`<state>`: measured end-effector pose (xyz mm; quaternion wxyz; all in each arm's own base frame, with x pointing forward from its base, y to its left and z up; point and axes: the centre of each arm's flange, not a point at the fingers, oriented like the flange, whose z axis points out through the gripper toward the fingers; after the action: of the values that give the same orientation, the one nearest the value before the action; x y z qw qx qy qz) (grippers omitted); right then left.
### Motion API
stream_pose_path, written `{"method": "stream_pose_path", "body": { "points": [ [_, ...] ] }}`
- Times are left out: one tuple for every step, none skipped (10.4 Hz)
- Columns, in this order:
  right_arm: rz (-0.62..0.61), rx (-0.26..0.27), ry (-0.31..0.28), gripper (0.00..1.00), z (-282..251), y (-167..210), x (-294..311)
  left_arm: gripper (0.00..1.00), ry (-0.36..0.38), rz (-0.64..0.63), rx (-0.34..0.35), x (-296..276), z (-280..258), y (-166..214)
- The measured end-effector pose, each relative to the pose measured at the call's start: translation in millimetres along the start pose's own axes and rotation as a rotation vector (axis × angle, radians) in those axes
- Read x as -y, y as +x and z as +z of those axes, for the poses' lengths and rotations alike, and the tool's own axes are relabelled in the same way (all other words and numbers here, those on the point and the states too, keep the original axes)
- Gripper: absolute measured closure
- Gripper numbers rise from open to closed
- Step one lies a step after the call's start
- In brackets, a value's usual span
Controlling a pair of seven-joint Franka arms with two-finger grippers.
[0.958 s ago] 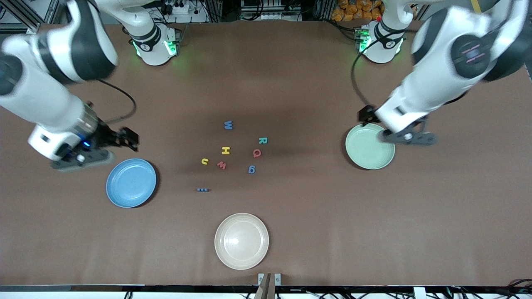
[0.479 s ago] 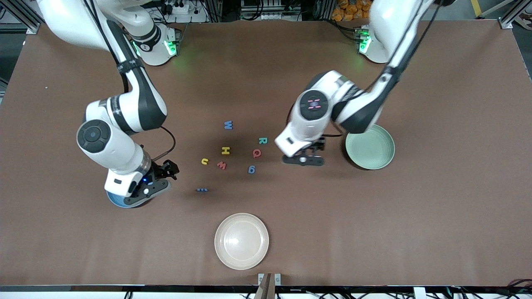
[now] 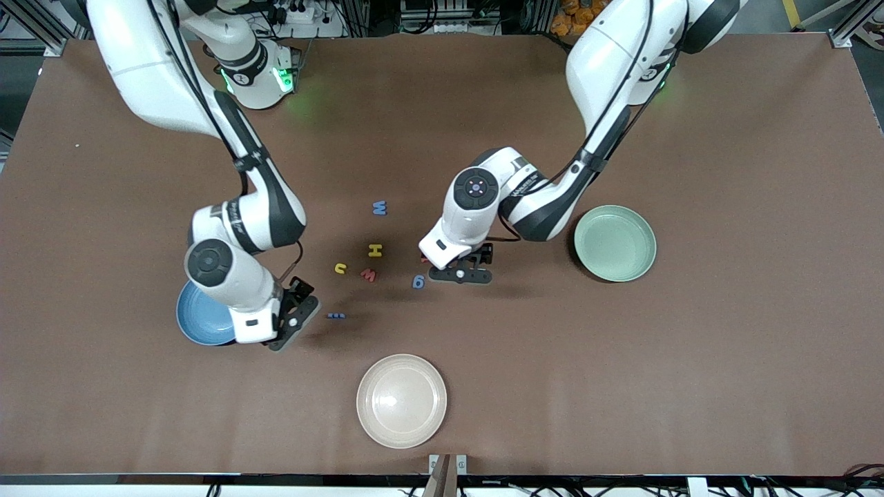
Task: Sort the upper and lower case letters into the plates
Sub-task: 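Grasp the blue m with the right gripper while the left gripper reaches letters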
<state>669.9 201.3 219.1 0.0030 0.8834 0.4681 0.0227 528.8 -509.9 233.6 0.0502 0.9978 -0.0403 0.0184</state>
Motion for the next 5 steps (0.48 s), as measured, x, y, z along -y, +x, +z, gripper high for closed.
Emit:
{"method": "stream_pose_path", "body": {
  "points": [
    [-0.023,0.010,0.009,0.00,20,5,9,0.00,0.012,0.022,0.000,-15,11,-14],
    [-0.037,0.013,0.011,0.00,29,12,15,0.00,0.020,0.049,0.006,-30,18,-30],
    [-0.043,0.010,0.009,0.00,33,18,16,0.00,0.023,0.070,0.008,-40,21,-41],
    [-0.046,0.002,0.004,0.00,34,24,14,0.00,0.025,0.079,0.008,-45,22,-45],
    [-0.050,-0.005,-0.001,0.00,33,30,14,0.00,0.028,0.082,0.006,-43,23,-44]
  ]
}}
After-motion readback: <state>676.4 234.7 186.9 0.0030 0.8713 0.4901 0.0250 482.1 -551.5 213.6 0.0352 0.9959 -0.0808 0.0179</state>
